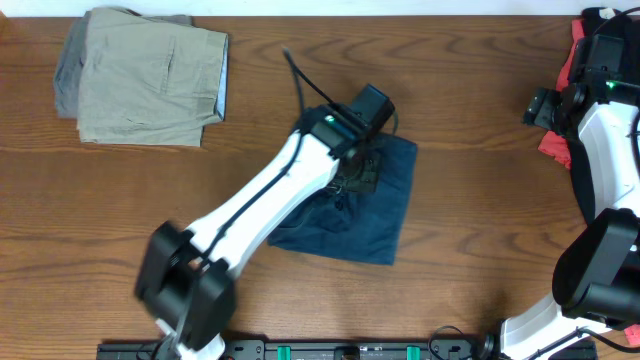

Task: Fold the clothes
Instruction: 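Fold the held edge rightward over the shorts with the left gripper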

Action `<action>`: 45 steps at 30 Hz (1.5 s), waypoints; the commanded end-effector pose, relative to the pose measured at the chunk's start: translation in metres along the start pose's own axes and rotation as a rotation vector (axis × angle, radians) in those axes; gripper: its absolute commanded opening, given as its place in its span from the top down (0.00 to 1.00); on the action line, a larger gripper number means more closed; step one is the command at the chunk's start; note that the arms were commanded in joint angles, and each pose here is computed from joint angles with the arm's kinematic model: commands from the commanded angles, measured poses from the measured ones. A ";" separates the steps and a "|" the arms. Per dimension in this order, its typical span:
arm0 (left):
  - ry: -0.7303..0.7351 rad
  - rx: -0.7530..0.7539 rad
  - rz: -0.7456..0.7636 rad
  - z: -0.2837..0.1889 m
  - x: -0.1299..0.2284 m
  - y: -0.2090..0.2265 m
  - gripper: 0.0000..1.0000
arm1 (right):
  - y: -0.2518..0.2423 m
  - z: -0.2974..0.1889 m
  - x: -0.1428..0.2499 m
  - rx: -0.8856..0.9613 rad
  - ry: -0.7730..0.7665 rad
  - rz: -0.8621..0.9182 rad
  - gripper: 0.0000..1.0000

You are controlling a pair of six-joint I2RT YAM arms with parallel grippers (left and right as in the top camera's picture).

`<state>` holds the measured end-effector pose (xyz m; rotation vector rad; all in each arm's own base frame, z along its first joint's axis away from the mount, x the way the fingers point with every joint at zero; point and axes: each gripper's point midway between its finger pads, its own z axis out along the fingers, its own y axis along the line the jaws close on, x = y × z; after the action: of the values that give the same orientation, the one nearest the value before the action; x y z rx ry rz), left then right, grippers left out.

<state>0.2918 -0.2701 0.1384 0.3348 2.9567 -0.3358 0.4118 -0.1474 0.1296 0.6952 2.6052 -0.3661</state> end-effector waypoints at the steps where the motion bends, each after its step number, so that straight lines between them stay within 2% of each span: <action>1: -0.052 0.006 0.005 -0.022 -0.002 -0.001 0.94 | -0.001 -0.005 -0.007 0.008 -0.022 0.002 0.01; 12: -0.031 -0.039 0.014 -0.019 0.006 0.004 0.94 | 0.000 -0.005 -0.007 0.007 -0.021 0.001 0.01; 17: -0.058 -0.223 -0.116 -0.035 0.001 0.059 0.94 | -0.001 -0.005 -0.007 0.008 -0.022 0.002 0.01; 23: -0.047 -0.341 -0.261 -0.062 0.005 0.127 0.94 | -0.001 -0.005 -0.007 0.009 -0.021 0.003 0.01; 27: -0.088 -0.439 -0.353 -0.094 0.011 0.172 0.94 | -0.001 -0.005 -0.007 0.009 -0.021 0.003 0.01; 31: -0.153 -0.474 -0.426 -0.127 0.018 0.202 0.94 | -0.001 -0.005 -0.007 0.009 -0.021 0.003 0.01; 37: -0.214 -0.472 -0.402 -0.157 0.027 0.218 0.94 | -0.001 -0.005 -0.007 0.009 -0.021 0.003 0.01; 45: -0.229 -0.485 -0.402 -0.173 0.032 0.218 0.94 | -0.001 -0.005 -0.007 0.009 -0.021 0.003 0.01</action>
<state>0.2877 -0.0197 0.2391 -0.3446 2.7899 0.2744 0.4117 -0.1474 0.1295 0.6952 2.6056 -0.3662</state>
